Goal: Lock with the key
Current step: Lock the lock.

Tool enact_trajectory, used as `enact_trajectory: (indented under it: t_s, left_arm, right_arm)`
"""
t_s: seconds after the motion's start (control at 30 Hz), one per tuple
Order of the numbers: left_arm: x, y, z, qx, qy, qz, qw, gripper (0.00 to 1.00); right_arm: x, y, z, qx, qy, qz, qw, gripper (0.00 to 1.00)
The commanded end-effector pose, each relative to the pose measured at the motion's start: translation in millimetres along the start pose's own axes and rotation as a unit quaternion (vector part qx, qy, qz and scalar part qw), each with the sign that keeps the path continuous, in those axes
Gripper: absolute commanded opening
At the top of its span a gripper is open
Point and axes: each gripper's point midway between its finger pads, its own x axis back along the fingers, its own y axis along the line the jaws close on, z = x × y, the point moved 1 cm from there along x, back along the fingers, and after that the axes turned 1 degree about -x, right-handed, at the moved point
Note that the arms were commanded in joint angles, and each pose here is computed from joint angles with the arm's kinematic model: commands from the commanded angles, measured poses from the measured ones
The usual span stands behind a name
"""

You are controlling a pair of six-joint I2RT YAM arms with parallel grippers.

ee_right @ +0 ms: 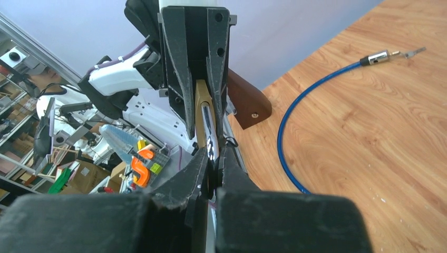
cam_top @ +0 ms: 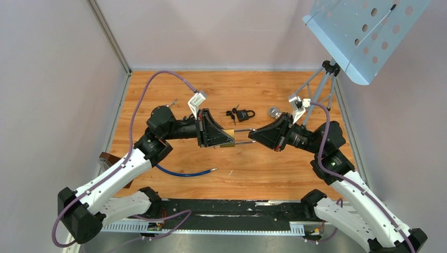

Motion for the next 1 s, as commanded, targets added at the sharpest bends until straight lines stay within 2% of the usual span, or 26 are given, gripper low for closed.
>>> enact_trajectory:
  t_s: [0.0, 0.3, 0.53, 0.97]
  left_arm:
    - [-19.6, -1.1, -15.2, -0.033, -0.035, 0.010, 0.999, 0.00]
    - [-28.7, 0.6, -34.2, -0.046, -0.057, 0.006, 0.997, 0.00]
    - [-23.8, 3.5, -51.1, -0.061, -0.085, -0.023, 0.994, 0.00]
    - [-11.4, -3.0, -76.1, -0.058, -0.147, -0.024, 0.987, 0.00]
  right_arm:
    - [-23.0, 23.4, 18.8, -0.020, 0.033, -0.067, 0.997, 0.00]
    - [-39.7, 27.3, 45.8, -0.040, 0.065, -0.084, 0.994, 0.00]
    - [-33.7, 15.5, 63.6, -0.052, 0.077, -0.058, 0.994, 0.00]
    - [-19.7, 6.1, 66.8, -0.060, 0.039, -0.031, 0.997, 0.00]
